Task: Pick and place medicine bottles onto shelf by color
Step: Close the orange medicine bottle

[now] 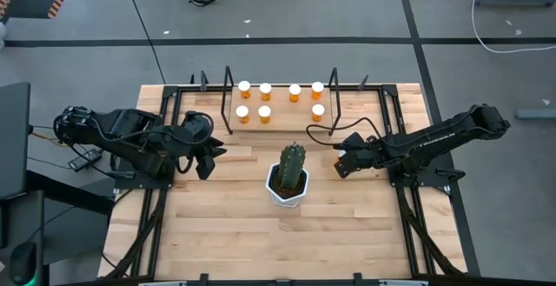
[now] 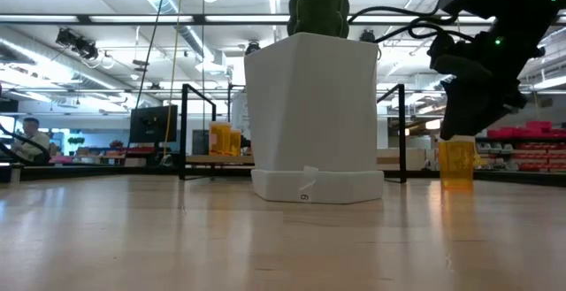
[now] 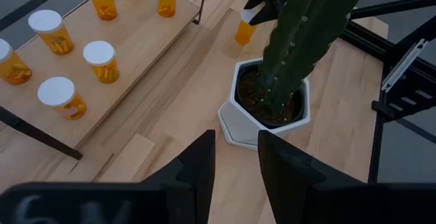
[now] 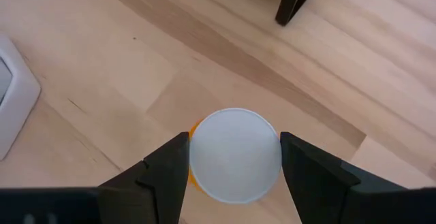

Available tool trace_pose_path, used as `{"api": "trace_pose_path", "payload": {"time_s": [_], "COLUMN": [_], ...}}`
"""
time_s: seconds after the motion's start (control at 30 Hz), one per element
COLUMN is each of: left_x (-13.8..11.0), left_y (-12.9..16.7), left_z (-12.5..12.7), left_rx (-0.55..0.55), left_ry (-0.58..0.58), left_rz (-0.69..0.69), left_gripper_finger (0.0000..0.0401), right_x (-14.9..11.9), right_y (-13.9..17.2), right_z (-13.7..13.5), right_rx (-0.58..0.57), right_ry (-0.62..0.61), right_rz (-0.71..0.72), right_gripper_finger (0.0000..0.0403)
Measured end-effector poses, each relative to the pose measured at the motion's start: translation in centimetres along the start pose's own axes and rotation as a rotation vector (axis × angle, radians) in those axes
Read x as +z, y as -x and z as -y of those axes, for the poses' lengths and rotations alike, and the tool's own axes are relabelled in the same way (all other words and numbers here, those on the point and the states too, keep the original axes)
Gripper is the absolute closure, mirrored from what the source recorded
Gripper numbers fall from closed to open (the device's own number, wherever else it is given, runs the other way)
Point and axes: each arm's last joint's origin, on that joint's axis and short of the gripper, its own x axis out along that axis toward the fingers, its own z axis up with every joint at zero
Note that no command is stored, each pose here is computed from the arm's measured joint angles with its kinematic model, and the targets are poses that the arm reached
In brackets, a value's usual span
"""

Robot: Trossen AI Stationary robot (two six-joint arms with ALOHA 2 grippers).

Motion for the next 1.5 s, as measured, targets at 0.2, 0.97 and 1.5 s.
{"api": "trace_pose_path", "payload": {"time_s": [0.2, 0.97, 1.5], "left_x": [0.00, 0.00, -0.01], "left_y": [0.00, -0.01, -0.01], "left_z": [0.00, 0.00, 0.00], "left_rx": [0.000, 0.000, 0.001], "left_ry": [0.000, 0.000, -0.003], "left_rz": [0.000, -0.001, -0.001], "left_gripper_finger": [0.0282, 0.0284, 0.0282], "right_x": [-0.02, 0.52, 0.39], "right_y": [0.00, -0.17, -0.16], "right_z": [-0.03, -0.04, -0.07], "right_rx": [0.007, 0.014, 0.034], "right_ry": [-0.002, -0.011, -0.007], "right_rz": [-0.008, 0.014, -0.025], "right_gripper_finger": [0.0180, 0.0160, 0.0159]}}
